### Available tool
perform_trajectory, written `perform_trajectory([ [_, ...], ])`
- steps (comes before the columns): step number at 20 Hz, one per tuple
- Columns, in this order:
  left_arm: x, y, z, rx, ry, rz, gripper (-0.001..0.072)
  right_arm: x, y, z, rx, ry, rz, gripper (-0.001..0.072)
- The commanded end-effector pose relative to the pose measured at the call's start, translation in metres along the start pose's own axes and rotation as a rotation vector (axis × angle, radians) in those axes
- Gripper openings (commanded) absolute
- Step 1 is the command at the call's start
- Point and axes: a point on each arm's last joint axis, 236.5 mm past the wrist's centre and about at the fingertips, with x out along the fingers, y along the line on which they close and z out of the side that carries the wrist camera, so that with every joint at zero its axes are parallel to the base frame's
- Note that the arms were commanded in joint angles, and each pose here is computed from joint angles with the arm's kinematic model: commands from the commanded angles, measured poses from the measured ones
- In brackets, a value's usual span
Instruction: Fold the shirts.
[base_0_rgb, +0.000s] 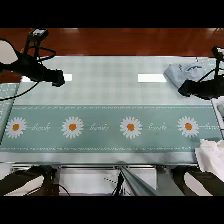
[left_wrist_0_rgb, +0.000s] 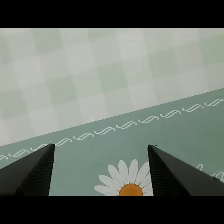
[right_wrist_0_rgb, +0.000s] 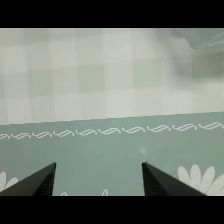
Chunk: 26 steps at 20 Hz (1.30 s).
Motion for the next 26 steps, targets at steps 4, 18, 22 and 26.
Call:
perform_trajectory([
  [4, 0.0, 0.0, 0.0, 0.0, -0.001, 0.0, 0.0713, 0.0, 0.0, 0.0, 0.0, 0.0, 0.001, 0.0601],
  [18, 0.0, 0.0, 0.0, 0.0, -0.001, 0.0, 0.0713, -0.001, 0.012, 0.015, 0.024, -0.064, 0.051, 0.06],
  [22, 0.002, 0.001, 0.024, -0.003, -0.095, 0.003, 0.0713, -0.004, 0.005, 0.042, 0.01, -0.178, 0.023, 0.0598],
  [26, 0.0, 0.003, 0.053, -0.004, -0.215, 0.013, 0.0713, -0.041, -0.036, 0.134, -0.134, -0.587, -0.195, 0.0581],
])
